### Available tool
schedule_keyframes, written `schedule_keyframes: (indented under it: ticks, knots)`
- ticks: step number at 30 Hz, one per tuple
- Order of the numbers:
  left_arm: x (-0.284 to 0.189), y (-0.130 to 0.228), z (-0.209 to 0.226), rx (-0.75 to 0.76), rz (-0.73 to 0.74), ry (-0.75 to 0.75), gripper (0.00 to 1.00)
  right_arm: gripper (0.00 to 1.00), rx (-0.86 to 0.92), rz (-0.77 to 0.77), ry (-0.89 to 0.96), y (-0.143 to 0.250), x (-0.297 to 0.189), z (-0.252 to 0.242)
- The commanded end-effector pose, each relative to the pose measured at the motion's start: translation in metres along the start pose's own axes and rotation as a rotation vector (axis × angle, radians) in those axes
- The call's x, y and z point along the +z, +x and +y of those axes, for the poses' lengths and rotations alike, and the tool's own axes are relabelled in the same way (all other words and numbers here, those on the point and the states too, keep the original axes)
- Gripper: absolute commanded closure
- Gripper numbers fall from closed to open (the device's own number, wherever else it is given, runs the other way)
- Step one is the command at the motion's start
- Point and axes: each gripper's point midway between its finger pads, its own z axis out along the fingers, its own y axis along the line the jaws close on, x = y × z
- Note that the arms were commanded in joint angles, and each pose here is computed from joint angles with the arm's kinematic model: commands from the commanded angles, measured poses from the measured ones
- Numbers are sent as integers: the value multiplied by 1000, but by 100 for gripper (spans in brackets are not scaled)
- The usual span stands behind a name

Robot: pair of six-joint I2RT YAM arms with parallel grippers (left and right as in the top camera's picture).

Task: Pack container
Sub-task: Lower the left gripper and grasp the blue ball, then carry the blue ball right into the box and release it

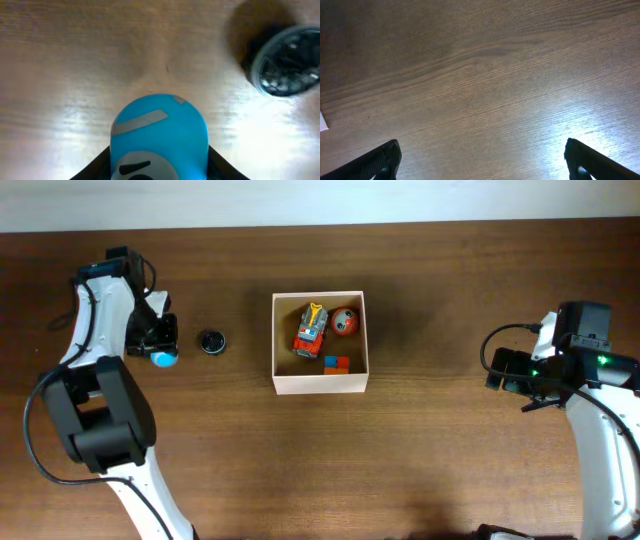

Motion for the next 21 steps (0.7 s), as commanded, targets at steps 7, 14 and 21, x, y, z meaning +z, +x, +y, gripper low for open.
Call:
schedule_keyframes:
  ticks: [7, 14, 21]
  knots:
    - [-86, -40, -112, 230, -203, 91, 57, 1, 17, -6, 8, -1, -1, -3]
    - [-96, -16, -196, 418, -190, 109, 56, 1, 17, -6, 8, -1, -1, -3]
    - [-96, 9, -247, 536, -164, 134, 56, 1, 17, -6, 8, -1, -1, -3]
